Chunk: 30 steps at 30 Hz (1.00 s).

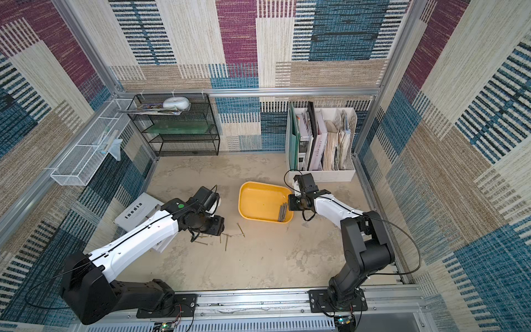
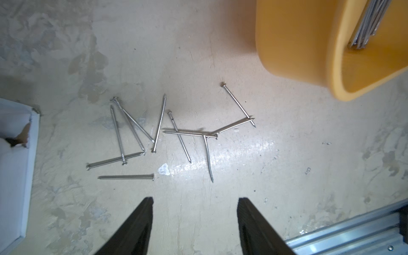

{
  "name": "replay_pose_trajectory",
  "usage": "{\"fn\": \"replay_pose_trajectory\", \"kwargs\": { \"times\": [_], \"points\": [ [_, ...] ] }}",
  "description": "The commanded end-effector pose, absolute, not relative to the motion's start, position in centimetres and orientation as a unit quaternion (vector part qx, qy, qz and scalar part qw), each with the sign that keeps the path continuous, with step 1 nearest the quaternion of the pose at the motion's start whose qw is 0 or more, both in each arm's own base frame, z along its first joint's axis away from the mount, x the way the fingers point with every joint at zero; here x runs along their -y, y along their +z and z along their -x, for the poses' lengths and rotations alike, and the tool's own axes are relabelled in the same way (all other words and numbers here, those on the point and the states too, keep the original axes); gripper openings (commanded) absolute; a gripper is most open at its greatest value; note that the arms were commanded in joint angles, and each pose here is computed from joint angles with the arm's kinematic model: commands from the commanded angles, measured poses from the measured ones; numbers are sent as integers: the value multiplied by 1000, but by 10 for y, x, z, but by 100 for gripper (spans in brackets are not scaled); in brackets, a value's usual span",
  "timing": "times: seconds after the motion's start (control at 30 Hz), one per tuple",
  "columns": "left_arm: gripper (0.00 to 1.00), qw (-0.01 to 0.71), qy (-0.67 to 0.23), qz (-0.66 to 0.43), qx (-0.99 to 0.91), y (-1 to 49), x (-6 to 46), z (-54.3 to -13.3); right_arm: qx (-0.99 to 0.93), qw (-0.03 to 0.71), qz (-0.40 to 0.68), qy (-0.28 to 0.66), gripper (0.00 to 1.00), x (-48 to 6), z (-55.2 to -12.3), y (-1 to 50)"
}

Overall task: Put the nails on the desktop into the storage box
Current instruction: Adjust the storage box, then pick up the nail from the center of the board.

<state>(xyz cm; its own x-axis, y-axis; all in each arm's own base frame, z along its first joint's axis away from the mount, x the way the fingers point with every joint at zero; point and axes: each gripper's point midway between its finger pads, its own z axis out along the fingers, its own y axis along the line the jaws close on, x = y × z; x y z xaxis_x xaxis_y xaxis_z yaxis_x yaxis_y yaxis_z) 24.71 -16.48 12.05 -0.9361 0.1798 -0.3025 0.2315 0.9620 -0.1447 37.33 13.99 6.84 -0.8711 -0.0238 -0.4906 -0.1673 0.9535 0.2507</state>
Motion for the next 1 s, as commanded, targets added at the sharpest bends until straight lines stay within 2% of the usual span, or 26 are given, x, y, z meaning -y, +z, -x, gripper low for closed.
{"fn": "replay_pose_trajectory", "kwargs": {
  "times": [0.0, 0.33, 0.67, 0.97],
  "points": [
    [65, 155, -129, -97, -975, 120, 185, -258, -970, 215, 48, 104, 0, -117, -362, 49],
    [62, 125, -126, -99, -979, 90, 215, -273, -972, 204, 38, 113, 0, -115, -362, 39],
    [58, 88, -85, -57, -991, 61, 226, -274, -973, 201, 24, 114, 0, -104, -365, 35],
    [57, 85, -42, -30, -995, 43, 224, -282, -972, 202, 23, 114, 0, -102, -364, 34]
  ]
}}
